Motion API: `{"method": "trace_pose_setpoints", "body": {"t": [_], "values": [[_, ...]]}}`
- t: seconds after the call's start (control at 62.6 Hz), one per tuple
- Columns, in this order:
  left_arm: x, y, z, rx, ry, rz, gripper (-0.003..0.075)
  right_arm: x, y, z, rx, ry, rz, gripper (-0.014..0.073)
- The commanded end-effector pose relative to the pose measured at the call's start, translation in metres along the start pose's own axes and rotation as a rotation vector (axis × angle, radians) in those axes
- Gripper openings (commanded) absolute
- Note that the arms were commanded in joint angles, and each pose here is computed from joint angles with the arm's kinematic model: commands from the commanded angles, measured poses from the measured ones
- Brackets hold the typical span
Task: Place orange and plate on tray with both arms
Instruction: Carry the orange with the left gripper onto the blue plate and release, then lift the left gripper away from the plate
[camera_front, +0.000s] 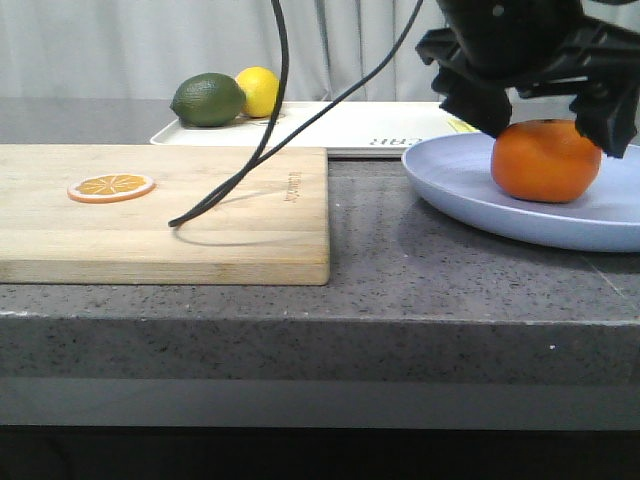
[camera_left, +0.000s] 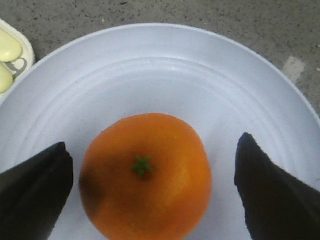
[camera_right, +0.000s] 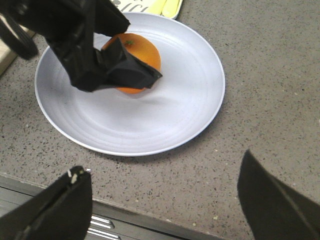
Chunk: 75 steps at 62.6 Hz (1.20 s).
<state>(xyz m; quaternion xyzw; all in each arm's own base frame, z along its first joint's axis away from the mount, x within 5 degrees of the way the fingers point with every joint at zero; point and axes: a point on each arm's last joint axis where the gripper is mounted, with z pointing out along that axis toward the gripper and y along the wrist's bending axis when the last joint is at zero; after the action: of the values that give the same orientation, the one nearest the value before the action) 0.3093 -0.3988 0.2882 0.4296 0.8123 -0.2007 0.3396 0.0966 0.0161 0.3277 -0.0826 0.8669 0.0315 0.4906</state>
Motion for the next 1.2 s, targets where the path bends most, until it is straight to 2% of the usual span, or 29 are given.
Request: {"method": "trace_pose_setpoints", "body": {"t": [0.0,0.112,0.255,0.463,0.623,0.894,1.069,1.181], "values": [[-0.04,-0.004,-0.077,-0.005,-0.189,-0.005,0.0642,-0.014,0.0,-0.003,0.004,-0.083,-0.017,0.0604],[-0.044,0.01,-0.116,-0.043,-0.18,-0.003,0.0642,-0.014,0.0,-0.003,0.003,-0.085,-0.017,0.0604],[-0.043,0.032,-0.17,-0.088,-0.177,-0.067,0.0641,-0.016,0.0,-0.003,0.003,-0.101,-0.017,0.0604],[-0.022,0.055,-0.228,-0.156,-0.174,-0.155,0.064,-0.019,0.0,-0.004,0.003,-0.143,-0.017,0.0604],[0.012,0.061,-0.257,-0.222,-0.177,-0.177,0.064,-0.024,0.0,-0.005,0.002,-0.192,-0.017,0.0604],[0.088,0.068,-0.295,-0.325,-0.165,-0.265,0.064,-0.023,0.0,-0.004,0.002,-0.188,-0.017,0.0604],[0.135,0.061,-0.318,-0.386,-0.167,-0.313,0.064,-0.022,0.0,-0.003,0.002,-0.183,-0.017,0.0604],[0.162,0.048,-0.332,-0.404,-0.182,-0.321,0.064,-0.021,0.0,-0.003,0.002,-0.167,-0.017,0.0604]]}}
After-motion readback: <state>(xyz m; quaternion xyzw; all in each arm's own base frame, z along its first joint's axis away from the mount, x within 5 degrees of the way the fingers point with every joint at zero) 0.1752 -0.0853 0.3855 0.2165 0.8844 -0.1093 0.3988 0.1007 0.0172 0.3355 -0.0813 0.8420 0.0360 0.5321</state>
